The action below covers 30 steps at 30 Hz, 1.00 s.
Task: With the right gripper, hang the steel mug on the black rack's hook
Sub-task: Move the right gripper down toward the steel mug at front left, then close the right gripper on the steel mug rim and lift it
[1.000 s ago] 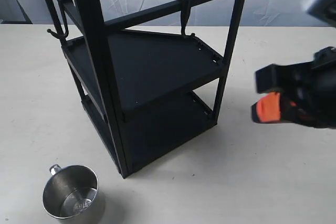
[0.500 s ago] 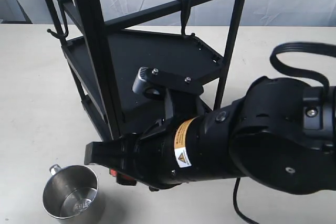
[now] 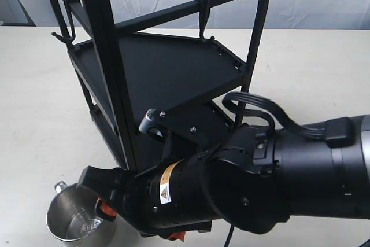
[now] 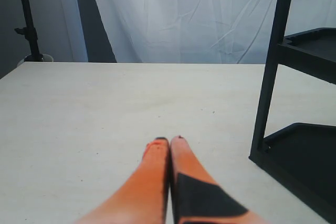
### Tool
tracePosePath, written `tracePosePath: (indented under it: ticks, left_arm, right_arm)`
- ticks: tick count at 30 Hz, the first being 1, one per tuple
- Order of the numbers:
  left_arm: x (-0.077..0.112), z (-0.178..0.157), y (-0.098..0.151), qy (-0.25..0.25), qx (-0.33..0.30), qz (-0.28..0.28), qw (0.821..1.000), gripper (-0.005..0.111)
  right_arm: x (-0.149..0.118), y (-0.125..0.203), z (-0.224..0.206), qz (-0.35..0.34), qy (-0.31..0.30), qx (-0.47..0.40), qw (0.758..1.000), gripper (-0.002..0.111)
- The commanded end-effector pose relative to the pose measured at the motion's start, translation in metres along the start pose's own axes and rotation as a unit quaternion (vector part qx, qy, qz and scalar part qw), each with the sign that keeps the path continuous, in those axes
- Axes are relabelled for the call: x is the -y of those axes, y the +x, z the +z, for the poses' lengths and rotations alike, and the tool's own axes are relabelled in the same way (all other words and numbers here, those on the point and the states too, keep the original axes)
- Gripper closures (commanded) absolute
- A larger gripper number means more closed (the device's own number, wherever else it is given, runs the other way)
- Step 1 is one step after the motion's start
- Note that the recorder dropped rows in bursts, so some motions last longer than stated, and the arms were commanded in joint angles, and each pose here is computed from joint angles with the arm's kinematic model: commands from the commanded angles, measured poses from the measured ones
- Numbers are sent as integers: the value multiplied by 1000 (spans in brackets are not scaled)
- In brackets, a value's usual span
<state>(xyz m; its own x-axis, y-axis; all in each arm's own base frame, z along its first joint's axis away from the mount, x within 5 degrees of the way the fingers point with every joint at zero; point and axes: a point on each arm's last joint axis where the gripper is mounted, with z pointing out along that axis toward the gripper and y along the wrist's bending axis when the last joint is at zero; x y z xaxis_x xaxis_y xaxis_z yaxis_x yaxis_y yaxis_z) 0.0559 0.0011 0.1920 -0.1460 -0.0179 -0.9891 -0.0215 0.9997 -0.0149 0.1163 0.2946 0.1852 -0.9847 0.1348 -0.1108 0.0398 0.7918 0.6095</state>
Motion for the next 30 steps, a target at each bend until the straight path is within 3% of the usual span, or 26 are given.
tracePosePath:
  ticks: [1, 15, 19, 26, 29, 30]
  left_arm:
    - [0, 0, -1, 1, 5, -1, 1000, 105]
    - [0, 0, -1, 1, 5, -1, 1000, 105]
    - [0, 0, 0, 1, 1, -1, 1000, 105]
    - [0, 0, 0, 1, 1, -1, 1000, 105]
    - [0, 0, 0, 1, 1, -1, 1000, 105]
    - [0, 0, 0, 1, 1, -1, 1000, 105]
  right_arm:
    - [-6, -2, 0, 5, -24, 13, 1000, 49]
    - [-4, 4, 23, 14, -28, 20, 999, 51]
    - [-17, 8, 35, -10, -33, 14, 999, 51]
    - [-18, 10, 46, -5, -4, -6, 1000, 51]
    - [-16, 11, 46, -5, 4, -12, 1000, 63]
    - [-16, 12, 46, -5, 8, -15, 1000, 77]
